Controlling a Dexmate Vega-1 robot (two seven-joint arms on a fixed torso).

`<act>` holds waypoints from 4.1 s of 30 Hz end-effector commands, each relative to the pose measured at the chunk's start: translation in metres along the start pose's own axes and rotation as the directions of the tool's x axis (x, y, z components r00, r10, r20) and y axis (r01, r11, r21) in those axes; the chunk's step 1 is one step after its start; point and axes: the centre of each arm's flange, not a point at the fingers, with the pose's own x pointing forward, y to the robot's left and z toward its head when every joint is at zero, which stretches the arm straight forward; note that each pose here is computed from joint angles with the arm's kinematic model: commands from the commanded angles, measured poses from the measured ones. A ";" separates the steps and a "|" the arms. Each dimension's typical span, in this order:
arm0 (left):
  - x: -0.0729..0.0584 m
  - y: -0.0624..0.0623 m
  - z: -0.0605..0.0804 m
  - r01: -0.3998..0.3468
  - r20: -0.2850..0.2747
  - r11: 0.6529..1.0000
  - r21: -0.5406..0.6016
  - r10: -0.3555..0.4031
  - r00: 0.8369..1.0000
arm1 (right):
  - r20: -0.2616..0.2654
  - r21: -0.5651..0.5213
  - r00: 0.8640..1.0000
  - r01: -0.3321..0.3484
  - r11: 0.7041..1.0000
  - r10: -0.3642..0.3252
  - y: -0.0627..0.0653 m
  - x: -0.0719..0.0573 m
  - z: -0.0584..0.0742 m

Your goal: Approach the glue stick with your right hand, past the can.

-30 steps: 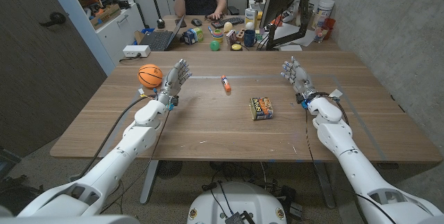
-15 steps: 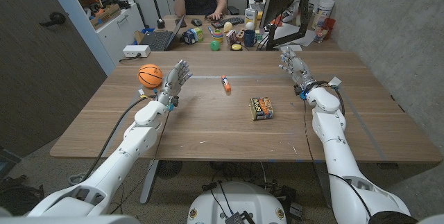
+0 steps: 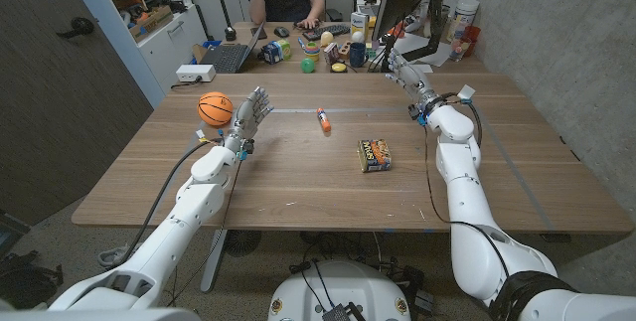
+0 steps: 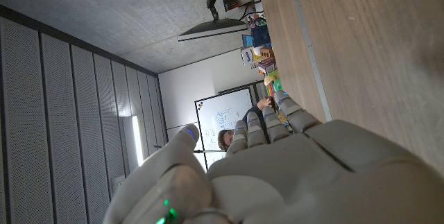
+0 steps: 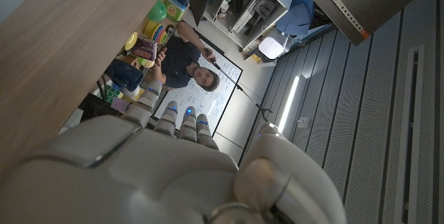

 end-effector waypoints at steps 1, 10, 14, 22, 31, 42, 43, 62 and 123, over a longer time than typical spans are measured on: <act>-0.004 0.004 0.002 -0.008 0.010 1.000 -0.008 0.008 1.000 | 0.091 -0.225 0.995 -0.022 0.974 0.043 0.019 0.038 0.045; -0.009 0.005 0.000 -0.014 0.017 0.999 -0.035 0.015 1.000 | 0.154 -0.374 0.986 0.007 0.927 0.055 0.038 0.053 0.061; -0.013 0.006 -0.003 -0.024 0.013 0.999 -0.037 0.024 1.000 | 0.177 -0.479 0.982 0.033 0.877 0.060 0.049 0.058 0.069; -0.017 0.008 -0.003 -0.033 0.011 0.999 -0.036 0.033 0.999 | 0.122 -0.749 0.991 0.058 0.660 0.051 0.077 0.070 0.081; -0.021 0.007 -0.004 -0.041 0.013 0.998 -0.038 0.042 0.999 | 0.019 -0.865 0.992 -0.047 0.499 0.126 0.101 0.079 0.075; -0.024 0.002 -0.005 -0.043 0.014 0.998 -0.038 0.044 0.999 | -0.084 -0.937 0.982 -0.137 0.322 0.172 0.121 0.071 0.061; -0.024 0.002 -0.005 -0.043 0.014 0.998 -0.038 0.044 0.999 | -0.087 -0.940 0.981 -0.138 0.311 0.171 0.122 0.070 0.060; -0.029 0.001 -0.005 -0.054 0.003 0.998 -0.038 0.054 0.999 | -0.228 -0.930 0.962 -0.261 0.260 0.149 0.142 0.080 0.018; -0.019 0.011 -0.009 -0.065 0.002 0.997 -0.037 0.065 0.998 | -0.445 -0.872 0.819 -0.488 0.032 0.362 0.201 0.070 -0.018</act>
